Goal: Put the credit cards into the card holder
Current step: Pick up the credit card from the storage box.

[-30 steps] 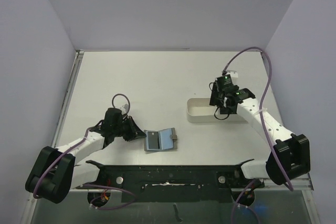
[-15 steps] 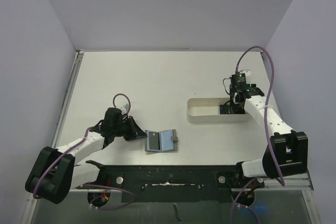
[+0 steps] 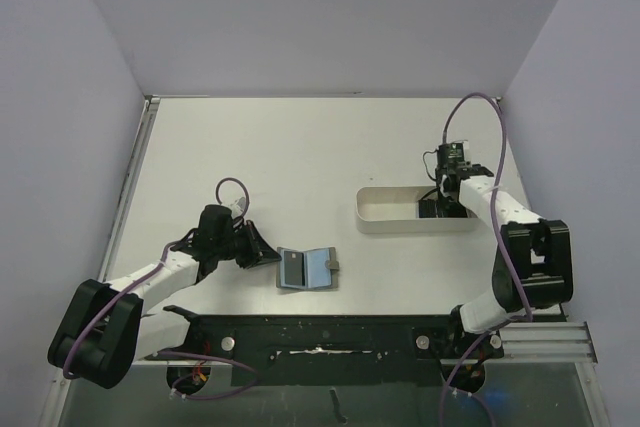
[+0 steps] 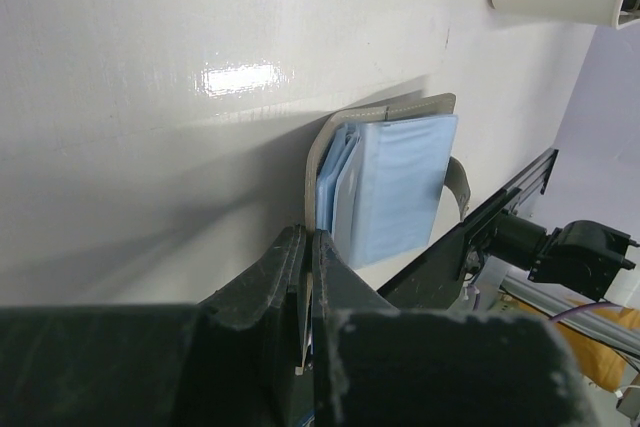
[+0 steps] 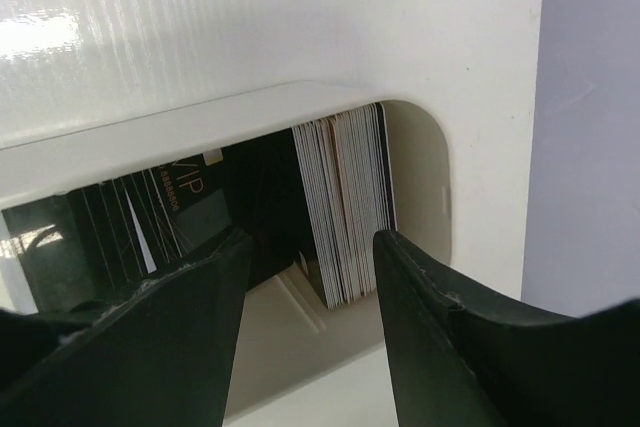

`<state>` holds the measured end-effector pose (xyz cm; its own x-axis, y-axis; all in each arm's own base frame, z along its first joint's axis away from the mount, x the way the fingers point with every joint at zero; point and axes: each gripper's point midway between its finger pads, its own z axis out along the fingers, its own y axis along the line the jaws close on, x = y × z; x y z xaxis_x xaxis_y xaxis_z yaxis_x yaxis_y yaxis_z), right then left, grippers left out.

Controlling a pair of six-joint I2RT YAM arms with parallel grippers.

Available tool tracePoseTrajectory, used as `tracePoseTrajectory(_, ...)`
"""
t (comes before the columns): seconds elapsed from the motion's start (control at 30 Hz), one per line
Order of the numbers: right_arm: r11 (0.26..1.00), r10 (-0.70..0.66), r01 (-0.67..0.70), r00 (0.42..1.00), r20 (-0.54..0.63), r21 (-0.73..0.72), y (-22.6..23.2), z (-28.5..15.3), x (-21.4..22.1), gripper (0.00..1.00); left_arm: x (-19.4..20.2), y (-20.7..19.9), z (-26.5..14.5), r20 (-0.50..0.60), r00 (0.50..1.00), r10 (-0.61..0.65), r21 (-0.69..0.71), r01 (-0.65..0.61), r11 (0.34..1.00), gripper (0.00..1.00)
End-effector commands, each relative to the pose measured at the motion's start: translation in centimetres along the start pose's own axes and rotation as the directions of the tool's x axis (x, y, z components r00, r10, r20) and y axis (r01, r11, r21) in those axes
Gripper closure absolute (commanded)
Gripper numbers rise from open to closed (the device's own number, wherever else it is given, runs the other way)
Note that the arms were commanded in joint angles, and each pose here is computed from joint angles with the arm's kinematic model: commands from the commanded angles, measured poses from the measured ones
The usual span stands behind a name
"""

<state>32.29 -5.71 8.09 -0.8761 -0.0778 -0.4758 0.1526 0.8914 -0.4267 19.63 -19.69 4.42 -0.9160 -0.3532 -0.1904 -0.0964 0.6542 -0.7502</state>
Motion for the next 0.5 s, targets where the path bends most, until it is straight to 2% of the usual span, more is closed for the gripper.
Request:
tracePoseTrajectory(0.0, 0.997, -0.016, 0.013, 0.999, 0.045, 0.075, -1.1, 0.6, -1.9, 0.48, -0.9, -1.9, -0.2, 0.032, 0.999, 0.043, 0.07, -0.045, 0.996, 1.0)
tracePoseTrajectory(0.47, 0.983, -0.049, 0.044, 0.998, 0.024, 0.177, -2.6, 1.1, -1.9, 0.58, -1.3, -2.2, -0.5, 0.057, 0.997, 0.05, 0.073, -0.054, 0.996, 1.0)
